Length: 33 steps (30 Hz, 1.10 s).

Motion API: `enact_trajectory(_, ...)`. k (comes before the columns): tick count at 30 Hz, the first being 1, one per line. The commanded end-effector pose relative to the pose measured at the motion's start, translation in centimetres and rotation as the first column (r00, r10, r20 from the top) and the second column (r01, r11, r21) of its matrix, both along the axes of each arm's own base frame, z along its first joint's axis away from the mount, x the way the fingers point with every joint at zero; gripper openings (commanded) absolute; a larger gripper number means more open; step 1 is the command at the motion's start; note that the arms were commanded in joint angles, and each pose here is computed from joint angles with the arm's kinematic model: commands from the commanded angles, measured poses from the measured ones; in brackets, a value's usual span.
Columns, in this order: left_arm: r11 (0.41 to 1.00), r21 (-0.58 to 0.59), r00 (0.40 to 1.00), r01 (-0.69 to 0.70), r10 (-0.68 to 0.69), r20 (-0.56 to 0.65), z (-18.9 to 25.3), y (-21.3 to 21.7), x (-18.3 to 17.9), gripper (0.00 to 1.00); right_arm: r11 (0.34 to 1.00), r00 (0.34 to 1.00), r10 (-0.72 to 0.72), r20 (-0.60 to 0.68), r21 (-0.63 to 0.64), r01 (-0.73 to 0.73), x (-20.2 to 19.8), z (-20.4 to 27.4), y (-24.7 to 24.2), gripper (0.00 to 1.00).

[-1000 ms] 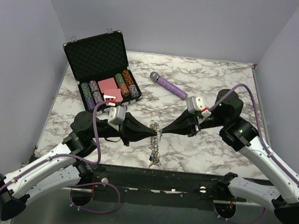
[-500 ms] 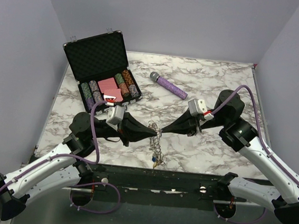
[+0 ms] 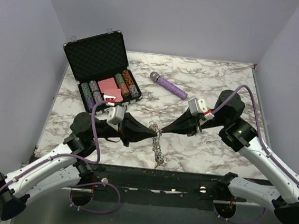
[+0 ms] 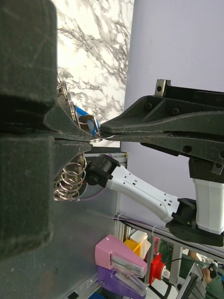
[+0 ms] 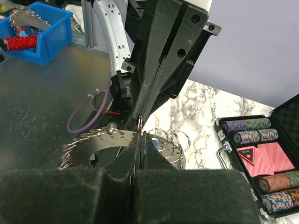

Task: Put the keys on the keyring

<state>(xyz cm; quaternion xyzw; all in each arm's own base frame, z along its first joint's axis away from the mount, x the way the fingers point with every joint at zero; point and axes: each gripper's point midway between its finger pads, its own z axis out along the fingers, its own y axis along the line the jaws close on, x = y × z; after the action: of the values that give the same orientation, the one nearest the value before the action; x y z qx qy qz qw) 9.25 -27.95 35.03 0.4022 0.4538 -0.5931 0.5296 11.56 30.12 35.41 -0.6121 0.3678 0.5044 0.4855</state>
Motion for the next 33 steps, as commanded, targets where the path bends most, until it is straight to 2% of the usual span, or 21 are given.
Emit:
enact_trajectory(1, 0.999, -0.010, 0.998, 0.052, -0.052, 0.020, 0.4, 0.1, -1.2, 0.00, 0.999, 0.997, 0.023, 0.072, 0.043, -0.026, -0.4, 0.9, 0.0, 0.00)
enact_trajectory(19, 0.992, 0.022, 0.993, 0.121, -0.121, 0.004, 0.0, 0.0, -2.1, 0.00, 0.991, 0.975, 0.117, 0.190, 0.047, -0.128, -1.1, 0.3, 0.0, 0.00)
enact_trajectory(33, 0.969, 0.103, 0.974, 0.223, -0.217, -0.062, -1.2, -0.4, -2.9, 0.00, 0.980, 0.954, 0.183, 0.238, 0.038, -0.198, -2.2, -0.1, -0.5, 0.00)
